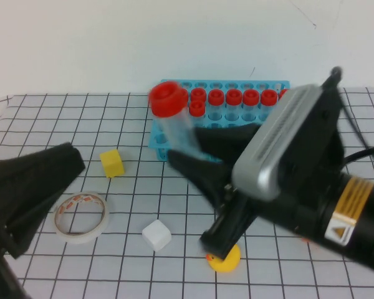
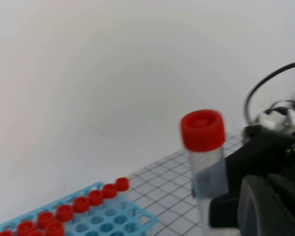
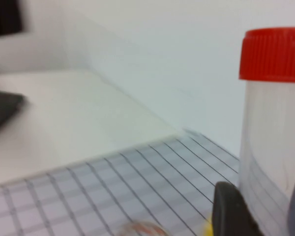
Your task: Place the test tubes
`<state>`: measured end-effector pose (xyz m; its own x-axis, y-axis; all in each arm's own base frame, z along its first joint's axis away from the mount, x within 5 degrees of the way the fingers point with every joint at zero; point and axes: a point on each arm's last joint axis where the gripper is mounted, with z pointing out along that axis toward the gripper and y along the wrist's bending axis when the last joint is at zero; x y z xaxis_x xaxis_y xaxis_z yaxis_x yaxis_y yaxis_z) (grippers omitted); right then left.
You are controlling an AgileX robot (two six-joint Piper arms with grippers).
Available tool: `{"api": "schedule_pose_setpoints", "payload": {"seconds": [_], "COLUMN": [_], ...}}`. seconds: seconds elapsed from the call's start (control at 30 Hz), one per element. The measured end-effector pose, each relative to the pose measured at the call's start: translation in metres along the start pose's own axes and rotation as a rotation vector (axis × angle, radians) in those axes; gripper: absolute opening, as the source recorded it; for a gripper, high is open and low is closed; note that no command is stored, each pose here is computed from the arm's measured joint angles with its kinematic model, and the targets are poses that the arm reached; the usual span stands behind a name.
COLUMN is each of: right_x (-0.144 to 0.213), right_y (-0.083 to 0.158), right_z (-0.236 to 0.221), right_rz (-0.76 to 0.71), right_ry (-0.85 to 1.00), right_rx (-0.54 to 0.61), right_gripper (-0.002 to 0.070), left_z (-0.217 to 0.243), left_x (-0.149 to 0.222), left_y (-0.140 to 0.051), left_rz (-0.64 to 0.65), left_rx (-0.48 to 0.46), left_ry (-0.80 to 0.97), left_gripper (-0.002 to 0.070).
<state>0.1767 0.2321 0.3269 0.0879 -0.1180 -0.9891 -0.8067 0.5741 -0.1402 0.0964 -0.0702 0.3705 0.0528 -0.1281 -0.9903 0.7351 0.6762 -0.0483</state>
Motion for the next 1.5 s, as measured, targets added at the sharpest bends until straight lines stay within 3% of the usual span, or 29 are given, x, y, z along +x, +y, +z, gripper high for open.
{"api": "schedule_pose_setpoints", "payload": {"seconds": [0.13,0.2,0.43,0.53,0.8,1.5], "right_x": [-0.003,-0.003,-0.002,-0.003,-0.007,0.007], "right_y": [0.021,0.029,0.04,0.04,0.046,0.055], "right_z": [0.005,0.007,0.008,0.008,0.007,0.024], "right_rz": [-0.009,-0.012,-0.017,-0.019,-0.122,0.061], "right_ry": [-0.067,-0.077,-0.084,-0.088,-0.164,-0.207], "right_rx": [-0.071,-0.098,-0.138,-0.139,-0.195,-0.257], "right_gripper": [0.0235,0.0235,0.0235,0.0235,0.0235,0.0235], "left_z": [0.0,0.0,0.0,0.0,0.004,0.005], "left_x": [-0.002,-0.002,-0.002,-0.003,0.0,0.0], "left_y": [-0.004,-0.004,-0.003,-0.001,0.003,-0.001], "left_rz": [-0.035,-0.059,-0.072,-0.071,-0.096,-0.08], "left_rx": [0.038,0.038,0.027,0.008,0.002,0.061], "left_ry": [-0.004,-0.003,-0.004,-0.006,0.003,0.009], "left_gripper": [0.0005,0.0041,0.0405,0.0471,0.0492,0.0494]}}
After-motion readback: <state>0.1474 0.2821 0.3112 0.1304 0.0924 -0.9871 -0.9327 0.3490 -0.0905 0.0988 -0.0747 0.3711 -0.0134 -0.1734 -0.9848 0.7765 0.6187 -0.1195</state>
